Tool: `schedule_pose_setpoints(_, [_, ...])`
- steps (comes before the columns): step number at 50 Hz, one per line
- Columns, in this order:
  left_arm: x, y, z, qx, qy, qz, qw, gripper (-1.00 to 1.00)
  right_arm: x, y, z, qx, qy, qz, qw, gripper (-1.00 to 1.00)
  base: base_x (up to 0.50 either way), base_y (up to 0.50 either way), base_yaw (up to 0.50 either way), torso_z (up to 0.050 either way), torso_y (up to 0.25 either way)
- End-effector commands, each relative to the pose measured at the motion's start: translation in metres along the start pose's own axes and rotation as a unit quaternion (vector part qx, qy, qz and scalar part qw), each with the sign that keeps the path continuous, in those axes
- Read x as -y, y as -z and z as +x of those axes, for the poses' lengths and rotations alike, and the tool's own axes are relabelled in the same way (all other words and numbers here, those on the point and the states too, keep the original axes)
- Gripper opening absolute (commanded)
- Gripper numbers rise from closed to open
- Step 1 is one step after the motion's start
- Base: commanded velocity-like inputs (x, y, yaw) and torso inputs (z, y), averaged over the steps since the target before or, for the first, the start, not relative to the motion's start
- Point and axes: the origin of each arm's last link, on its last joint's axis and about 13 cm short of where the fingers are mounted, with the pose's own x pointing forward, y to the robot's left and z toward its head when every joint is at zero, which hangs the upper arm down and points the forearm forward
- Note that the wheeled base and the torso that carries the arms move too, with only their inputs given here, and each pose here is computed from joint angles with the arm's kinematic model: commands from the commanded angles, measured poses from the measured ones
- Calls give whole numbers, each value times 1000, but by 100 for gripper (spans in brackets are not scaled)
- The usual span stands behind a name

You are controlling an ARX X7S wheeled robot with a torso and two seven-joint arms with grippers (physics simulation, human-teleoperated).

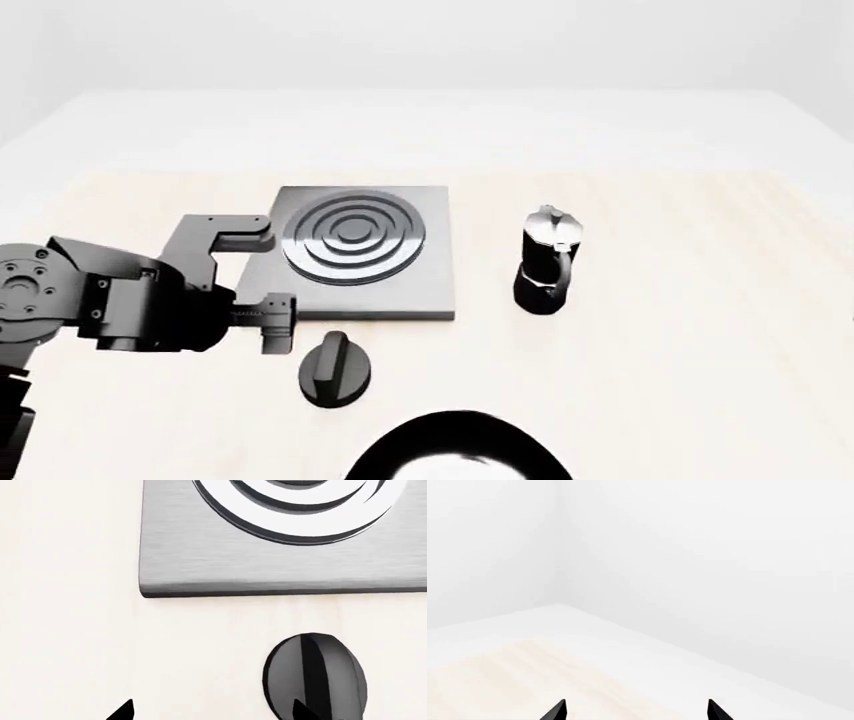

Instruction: Turn on the stove and put the frying pan on it.

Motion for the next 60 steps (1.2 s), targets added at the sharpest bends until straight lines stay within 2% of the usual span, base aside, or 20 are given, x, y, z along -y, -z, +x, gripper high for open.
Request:
schedule_pose_setpoints(1, [-2,7,14,-19,22,5,1000,100,0,1,0,-1,-2,1,1000,100,0,0,0,0,0])
schedule_pose_setpoints(7, [-10,8,18,-28,29,-2,999,100,0,0,-1,-1,-2,0,1000,100,0,0,0,0,0])
schedule_pose_setpoints(19, [-14,12,25,-41,49,-16,998,100,-1,1,-1,-2,-5,-1,1000,100,0,0,0,0,0])
schedule_pose_setpoints(35, [-15,13,32,-47,88,-27,995,100,-3,2,-1,-3,-8,-2,1000,100,0,0,0,0,0])
schedule_pose_setpoints(60, [-10,20,50,-68,91,-15,993,100,0,-2,-2,1,-6,1,1000,100,0,0,0,0,0])
